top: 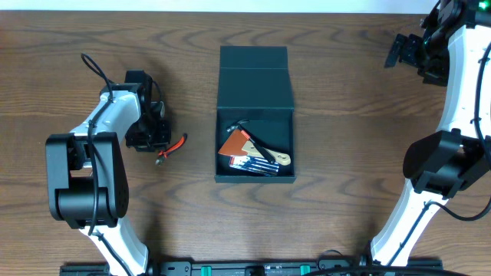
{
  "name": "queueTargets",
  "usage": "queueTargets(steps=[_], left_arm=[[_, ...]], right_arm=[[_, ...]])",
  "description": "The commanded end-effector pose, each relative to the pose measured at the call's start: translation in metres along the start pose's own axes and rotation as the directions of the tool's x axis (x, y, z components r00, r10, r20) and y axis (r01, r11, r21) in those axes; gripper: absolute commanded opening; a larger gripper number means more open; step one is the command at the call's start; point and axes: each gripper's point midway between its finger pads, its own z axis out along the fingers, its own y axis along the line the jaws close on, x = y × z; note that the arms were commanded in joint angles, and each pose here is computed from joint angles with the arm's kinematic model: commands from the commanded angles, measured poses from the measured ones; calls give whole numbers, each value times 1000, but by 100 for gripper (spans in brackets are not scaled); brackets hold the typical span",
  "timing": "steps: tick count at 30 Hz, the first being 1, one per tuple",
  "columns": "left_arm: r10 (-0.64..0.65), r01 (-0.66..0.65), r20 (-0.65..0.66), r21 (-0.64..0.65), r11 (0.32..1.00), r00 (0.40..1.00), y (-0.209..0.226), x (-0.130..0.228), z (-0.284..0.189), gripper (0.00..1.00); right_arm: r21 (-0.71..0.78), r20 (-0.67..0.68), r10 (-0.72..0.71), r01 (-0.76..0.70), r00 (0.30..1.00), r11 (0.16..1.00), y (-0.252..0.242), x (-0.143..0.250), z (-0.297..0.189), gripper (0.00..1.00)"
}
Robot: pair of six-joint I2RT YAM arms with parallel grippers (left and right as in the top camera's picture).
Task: Pack container
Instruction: 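Lower left gripper onto the red-handled pliers and grasp them, then carry the pliers with left gripper and lower them into the box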
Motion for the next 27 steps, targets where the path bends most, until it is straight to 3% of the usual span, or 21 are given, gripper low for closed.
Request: queueTargets(steps=[1, 8, 10, 20, 27], left_arm=[[0, 0, -14, 16, 1000, 1000, -2, -2, 9, 20], [2, -2, 6, 17, 1000, 1000, -2, -6, 9, 15], [3, -3, 9, 17, 1000, 1000, -2, -7, 9, 6], [10, -11, 52, 15, 1000, 999, -2, -14, 0, 6], [51, -54, 146, 17, 998, 988, -10, -20, -44, 6]], right_arm=[[7, -2, -13, 13, 1000, 1000, -2, 1, 0, 99], [7, -2, -13, 13, 1000, 1000, -2, 1, 0, 99], [7, -2, -13, 13, 1000, 1000, -2, 1, 0, 99], [8, -5, -13, 13, 1000, 1000, -2, 2, 0, 99], [8, -8, -17, 17, 1000, 1000, -3, 2, 0, 99]])
